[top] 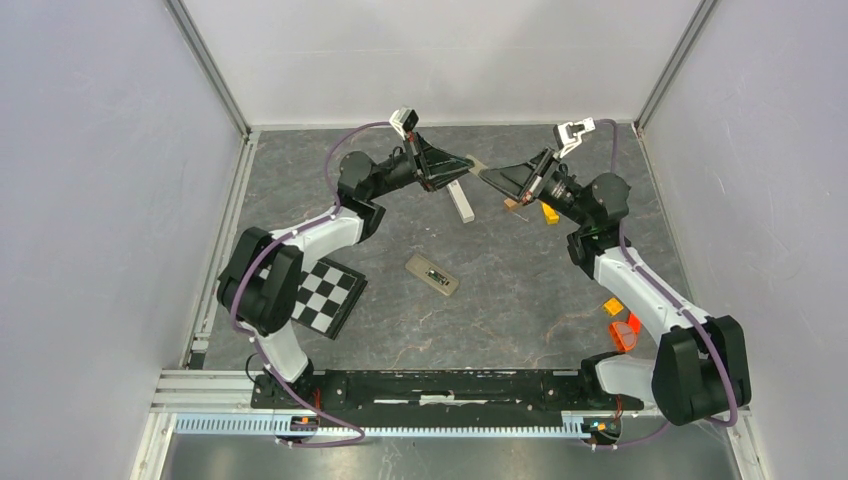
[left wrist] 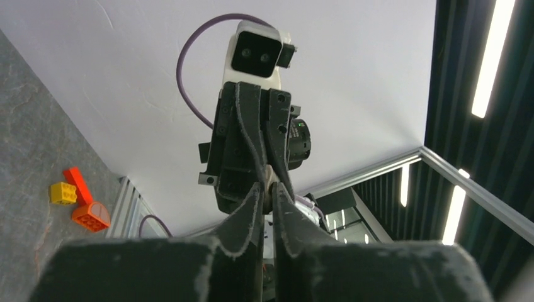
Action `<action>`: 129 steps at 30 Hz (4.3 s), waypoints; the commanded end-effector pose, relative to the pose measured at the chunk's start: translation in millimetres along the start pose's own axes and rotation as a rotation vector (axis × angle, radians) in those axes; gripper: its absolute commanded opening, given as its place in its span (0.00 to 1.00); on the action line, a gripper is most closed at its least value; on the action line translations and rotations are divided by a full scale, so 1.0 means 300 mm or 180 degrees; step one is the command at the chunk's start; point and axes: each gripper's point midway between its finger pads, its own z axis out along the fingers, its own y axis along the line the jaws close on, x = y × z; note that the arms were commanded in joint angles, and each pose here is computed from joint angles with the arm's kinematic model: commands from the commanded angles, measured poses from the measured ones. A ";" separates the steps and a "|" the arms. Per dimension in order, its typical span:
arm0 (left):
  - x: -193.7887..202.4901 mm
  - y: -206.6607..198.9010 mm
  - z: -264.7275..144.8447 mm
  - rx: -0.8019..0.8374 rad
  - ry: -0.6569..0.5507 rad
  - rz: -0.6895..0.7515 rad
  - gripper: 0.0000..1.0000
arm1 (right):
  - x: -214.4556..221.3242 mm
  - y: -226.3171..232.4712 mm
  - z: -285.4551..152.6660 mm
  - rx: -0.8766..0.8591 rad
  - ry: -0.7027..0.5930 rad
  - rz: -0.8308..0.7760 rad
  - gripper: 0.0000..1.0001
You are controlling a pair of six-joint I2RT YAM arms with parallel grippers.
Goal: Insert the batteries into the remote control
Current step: Pick up the battery cover at the center of the board, then load the battery cover into the remote control.
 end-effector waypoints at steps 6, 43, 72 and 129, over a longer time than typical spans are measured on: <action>0.026 -0.025 -0.036 -0.0155 0.0130 0.0540 0.02 | 0.018 -0.070 -0.029 0.0347 0.0034 -0.0601 0.53; 0.043 0.157 -0.153 -0.0946 -0.0126 0.0984 0.02 | 0.189 -0.275 -0.043 0.0923 -0.0113 0.0300 0.43; 0.051 0.187 -0.185 -0.1045 -0.0227 0.0957 0.27 | 0.242 -0.321 -0.023 0.0847 -0.0226 0.0641 0.03; 0.196 0.751 -0.740 -0.3462 -0.0401 0.0747 0.91 | 0.733 -0.771 -0.153 0.2712 0.0343 0.1311 0.00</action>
